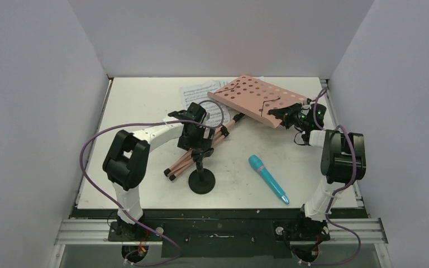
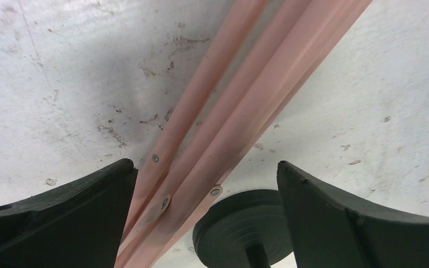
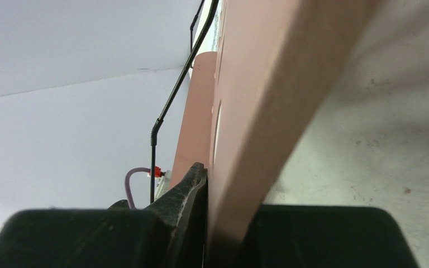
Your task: Set up the instrument practice props
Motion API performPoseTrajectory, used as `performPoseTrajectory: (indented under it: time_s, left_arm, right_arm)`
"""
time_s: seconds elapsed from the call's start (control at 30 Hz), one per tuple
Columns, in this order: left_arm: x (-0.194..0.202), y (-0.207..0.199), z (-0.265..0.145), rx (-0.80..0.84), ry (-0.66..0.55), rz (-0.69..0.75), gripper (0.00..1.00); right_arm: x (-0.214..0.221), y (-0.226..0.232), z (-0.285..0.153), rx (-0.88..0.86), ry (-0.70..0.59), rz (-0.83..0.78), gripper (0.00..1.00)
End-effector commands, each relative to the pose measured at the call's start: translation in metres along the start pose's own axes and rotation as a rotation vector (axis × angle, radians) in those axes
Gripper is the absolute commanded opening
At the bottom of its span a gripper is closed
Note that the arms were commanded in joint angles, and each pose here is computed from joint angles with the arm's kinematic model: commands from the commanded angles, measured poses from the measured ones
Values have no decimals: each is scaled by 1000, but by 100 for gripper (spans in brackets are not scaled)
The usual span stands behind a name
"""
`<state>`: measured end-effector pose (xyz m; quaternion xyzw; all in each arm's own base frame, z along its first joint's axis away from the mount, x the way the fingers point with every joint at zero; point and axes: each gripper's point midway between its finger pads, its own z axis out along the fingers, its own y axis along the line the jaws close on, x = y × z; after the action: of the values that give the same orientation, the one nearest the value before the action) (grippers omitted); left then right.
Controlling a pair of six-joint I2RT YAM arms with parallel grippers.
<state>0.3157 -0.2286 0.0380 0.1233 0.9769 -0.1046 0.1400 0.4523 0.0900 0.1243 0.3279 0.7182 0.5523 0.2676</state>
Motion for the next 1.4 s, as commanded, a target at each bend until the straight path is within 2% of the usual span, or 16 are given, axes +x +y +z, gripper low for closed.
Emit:
performPoseTrajectory:
  time_s: [0.0, 0.27, 0.47, 0.6, 0.8, 1.07, 1.27, 1.37]
  left_arm:
    - [-50, -18, -49, 43, -180, -22, 96]
    - [-91, -41, -107, 165, -364, -23, 96]
    - [-107, -47, -147, 243, -480, -23, 97]
    - [-117, -41, -167, 288, -567, -76, 97]
    - [-120, -38, -184, 450, -627, -85, 96]
    - [-111, -44, -206, 531, -820, 61, 96]
    - [-94, -52, -216, 595, -976, 241, 97]
    - [-91, -52, -220, 600, -1045, 269, 97]
  right_arm:
    - [-5, 110, -5, -172, -43, -291, 5]
    - [8, 181, -17, -206, -65, -408, 5]
    - [7, 242, -37, -276, -121, -474, 5]
    - [10, 277, -49, -342, -146, -496, 5]
    - [19, 314, -67, -425, -160, -524, 5]
    - [35, 353, -90, -505, -154, -584, 5]
    - [47, 382, -107, -566, -171, -647, 5]
    - [53, 395, -114, -599, -174, -667, 5]
